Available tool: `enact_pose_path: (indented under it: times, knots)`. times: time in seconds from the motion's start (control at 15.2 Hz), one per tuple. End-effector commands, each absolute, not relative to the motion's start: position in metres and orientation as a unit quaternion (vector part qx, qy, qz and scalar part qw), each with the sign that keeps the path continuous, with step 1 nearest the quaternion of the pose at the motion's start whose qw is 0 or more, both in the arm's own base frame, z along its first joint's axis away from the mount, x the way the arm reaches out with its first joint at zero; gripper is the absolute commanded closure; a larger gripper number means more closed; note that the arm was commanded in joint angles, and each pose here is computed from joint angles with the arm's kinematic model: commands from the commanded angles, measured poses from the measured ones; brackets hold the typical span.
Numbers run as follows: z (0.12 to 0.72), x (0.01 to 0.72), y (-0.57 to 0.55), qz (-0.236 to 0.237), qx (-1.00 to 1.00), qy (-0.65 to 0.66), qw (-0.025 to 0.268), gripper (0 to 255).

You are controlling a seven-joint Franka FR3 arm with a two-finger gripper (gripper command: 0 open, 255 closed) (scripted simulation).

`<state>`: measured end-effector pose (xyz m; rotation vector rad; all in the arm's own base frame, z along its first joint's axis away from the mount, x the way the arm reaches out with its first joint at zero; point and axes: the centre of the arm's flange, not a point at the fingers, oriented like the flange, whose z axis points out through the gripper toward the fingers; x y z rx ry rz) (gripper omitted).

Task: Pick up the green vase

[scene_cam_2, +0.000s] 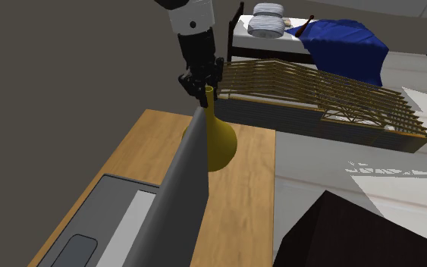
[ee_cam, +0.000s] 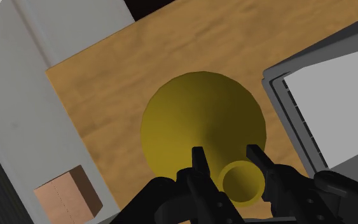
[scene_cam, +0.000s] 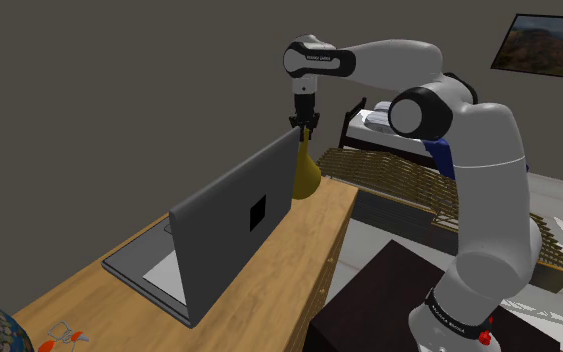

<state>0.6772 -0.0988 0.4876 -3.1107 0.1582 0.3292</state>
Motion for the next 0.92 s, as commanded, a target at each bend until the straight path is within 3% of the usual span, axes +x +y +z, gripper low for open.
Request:
enact_pose_path:
  times: [0.0, 0.86]
  knots:
    - [0.487, 0.677, -0.099, 0.106, -0.993, 0.05, 0.005, 255]
    - [0.55, 0.677, -0.099, 0.105, -0.993, 0.051, 0.005, 255]
